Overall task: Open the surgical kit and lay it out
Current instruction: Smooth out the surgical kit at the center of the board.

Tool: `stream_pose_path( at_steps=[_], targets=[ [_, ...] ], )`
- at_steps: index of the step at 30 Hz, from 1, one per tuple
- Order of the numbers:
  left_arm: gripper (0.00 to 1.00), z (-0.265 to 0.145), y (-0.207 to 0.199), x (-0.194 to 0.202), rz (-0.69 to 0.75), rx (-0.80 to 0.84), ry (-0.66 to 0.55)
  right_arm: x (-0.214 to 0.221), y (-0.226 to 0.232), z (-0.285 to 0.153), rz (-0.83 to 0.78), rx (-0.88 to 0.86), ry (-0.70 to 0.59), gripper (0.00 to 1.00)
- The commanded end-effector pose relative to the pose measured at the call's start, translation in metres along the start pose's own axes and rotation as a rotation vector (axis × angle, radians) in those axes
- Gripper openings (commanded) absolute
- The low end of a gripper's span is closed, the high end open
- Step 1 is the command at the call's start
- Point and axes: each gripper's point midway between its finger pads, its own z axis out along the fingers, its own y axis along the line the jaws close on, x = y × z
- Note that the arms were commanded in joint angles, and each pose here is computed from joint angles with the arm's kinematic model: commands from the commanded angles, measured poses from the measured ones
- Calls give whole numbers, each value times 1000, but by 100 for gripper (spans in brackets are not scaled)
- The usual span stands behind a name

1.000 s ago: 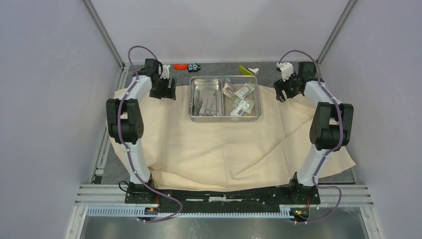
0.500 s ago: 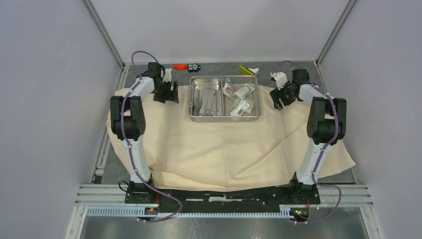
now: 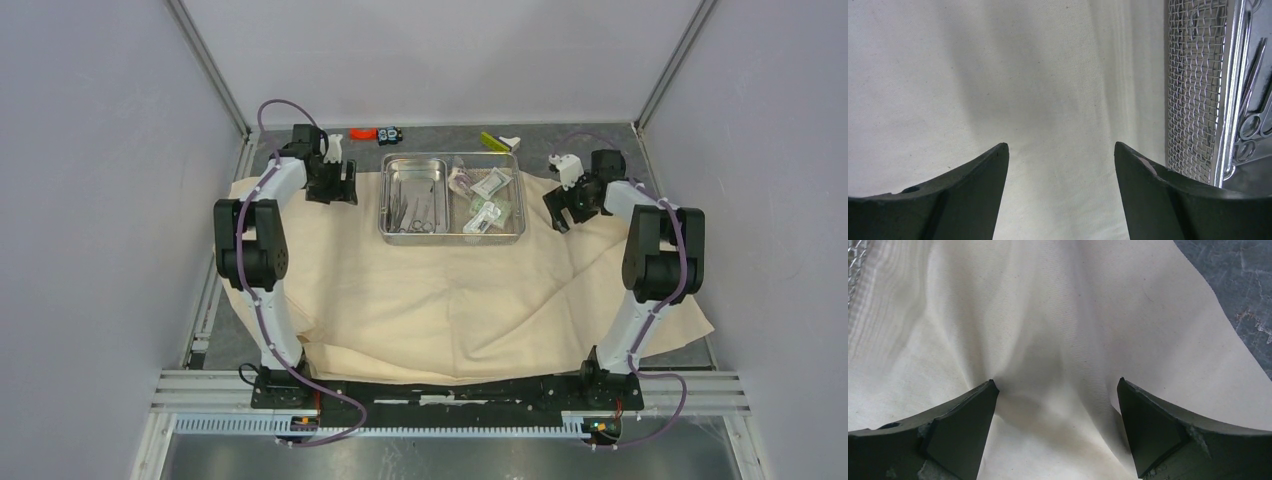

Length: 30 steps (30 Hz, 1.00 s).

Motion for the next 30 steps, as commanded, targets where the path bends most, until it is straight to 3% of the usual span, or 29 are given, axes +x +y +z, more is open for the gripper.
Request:
stream_pose_path(
  at_steps=[1, 15, 26, 30],
  targets=[
    [83, -15, -3, -17, 37, -8, -76, 28, -14, 10, 110, -13, 123, 97],
    [82, -23, -3, -24, 46, -18, -100, -12, -62, 46, 180, -33, 66, 97],
    [82, -23, -2, -26, 50, -23, -104, -64, -108, 43, 171, 57, -34, 97],
    [82, -24, -3, -26, 51, -20, -105, -87, -115, 17, 184, 75, -130, 97]
  ],
)
